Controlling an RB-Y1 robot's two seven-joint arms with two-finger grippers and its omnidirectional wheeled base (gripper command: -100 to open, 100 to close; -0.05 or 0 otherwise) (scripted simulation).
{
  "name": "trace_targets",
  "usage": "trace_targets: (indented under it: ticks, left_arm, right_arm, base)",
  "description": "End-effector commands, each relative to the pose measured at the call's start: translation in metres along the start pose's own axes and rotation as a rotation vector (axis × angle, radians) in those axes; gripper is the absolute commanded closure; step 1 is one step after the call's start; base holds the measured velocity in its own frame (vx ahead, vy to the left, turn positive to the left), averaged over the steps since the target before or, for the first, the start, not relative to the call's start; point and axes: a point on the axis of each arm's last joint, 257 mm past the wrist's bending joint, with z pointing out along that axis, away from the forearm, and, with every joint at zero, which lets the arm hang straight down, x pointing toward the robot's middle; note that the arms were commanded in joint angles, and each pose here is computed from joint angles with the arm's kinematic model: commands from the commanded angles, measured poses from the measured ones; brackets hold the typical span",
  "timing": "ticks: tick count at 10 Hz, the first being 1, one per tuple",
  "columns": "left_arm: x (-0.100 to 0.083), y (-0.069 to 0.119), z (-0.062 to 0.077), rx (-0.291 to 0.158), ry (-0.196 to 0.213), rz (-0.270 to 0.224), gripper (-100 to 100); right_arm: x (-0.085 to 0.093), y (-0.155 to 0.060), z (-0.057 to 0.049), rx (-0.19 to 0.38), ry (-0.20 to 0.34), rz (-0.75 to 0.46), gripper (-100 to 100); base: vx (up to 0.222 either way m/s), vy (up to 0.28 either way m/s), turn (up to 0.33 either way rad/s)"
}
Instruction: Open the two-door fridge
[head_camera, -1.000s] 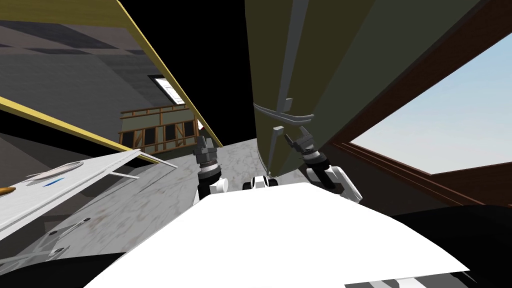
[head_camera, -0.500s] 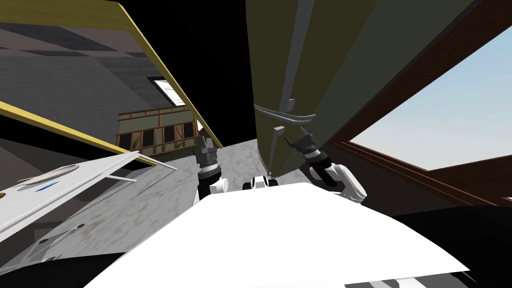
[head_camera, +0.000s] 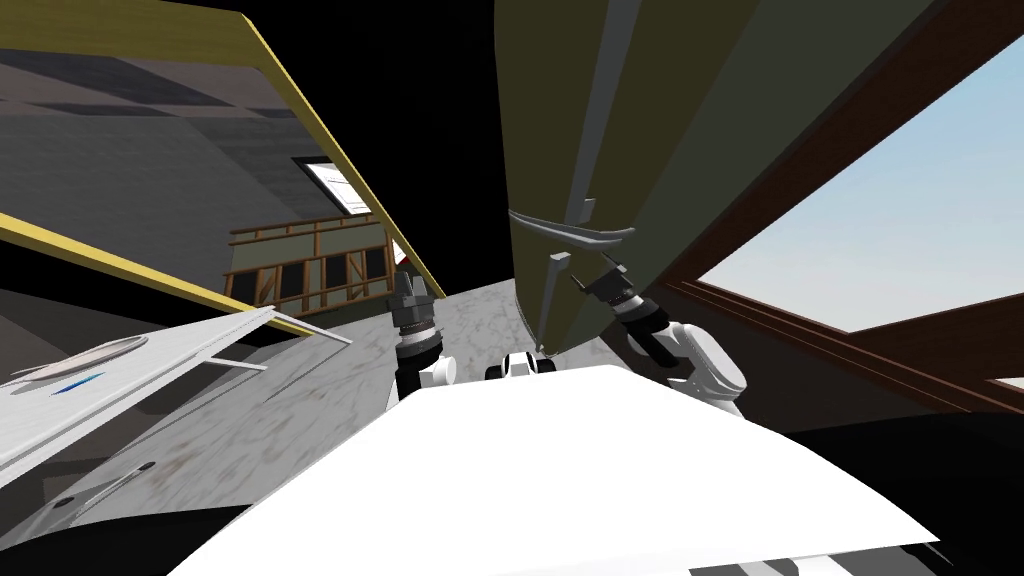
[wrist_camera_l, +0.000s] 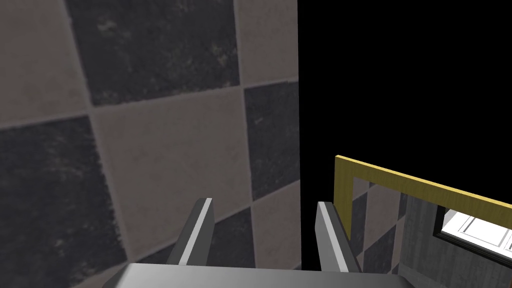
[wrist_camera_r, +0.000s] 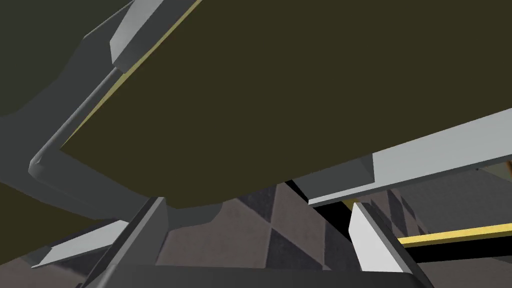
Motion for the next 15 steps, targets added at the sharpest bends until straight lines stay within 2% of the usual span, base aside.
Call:
trace_targets:
  ticks: [1,5,10,11,13,14,15]
  left_arm:
    - [0.0,0.0,0.0,0.0,0.0,0.0,0]
    - [0.0,0.0,0.0,0.0,0.0,0.0,0]
    - [0.0,0.0,0.0,0.0,0.0,0.0,0]
    - [0.0,0.0,0.0,0.0,0.0,0.0,0]
    - [0.0,0.0,0.0,0.0,0.0,0.0,0]
    - [0.0,0.0,0.0,0.0,0.0,0.0,0]
    - [0.0,0.0,0.0,0.0,0.0,0.0,0]
  right_arm:
    - [0.013,0.001,-0.002,-0.032,0.028,-0.119,-100]
    - [0.036,-0.005,-0.004,-0.089,0.075,-0.355,-100]
    - [0.054,-0.013,-0.007,-0.141,0.106,-0.554,-100]
    - [0.05,-0.013,-0.006,-0.132,0.099,-0.527,-100]
    - [0.048,-0.028,-0.005,-0.132,0.101,-0.535,-100]
    - [0.05,-0.021,-0.007,-0.141,0.105,-0.533,-100]
    - [0.049,-0.016,-0.006,-0.132,0.099,-0.534,100]
  base:
    - [0.002,0.045,-0.017]
    - [0.002,0.065,-0.031]
    - [0.006,0.048,-0.018]
    - [-0.01,0.011,-0.035]
    - [0.055,0.062,-0.064]
    - [0.012,0.031,-0.072]
    - [-0.05,-0.047,0.073]
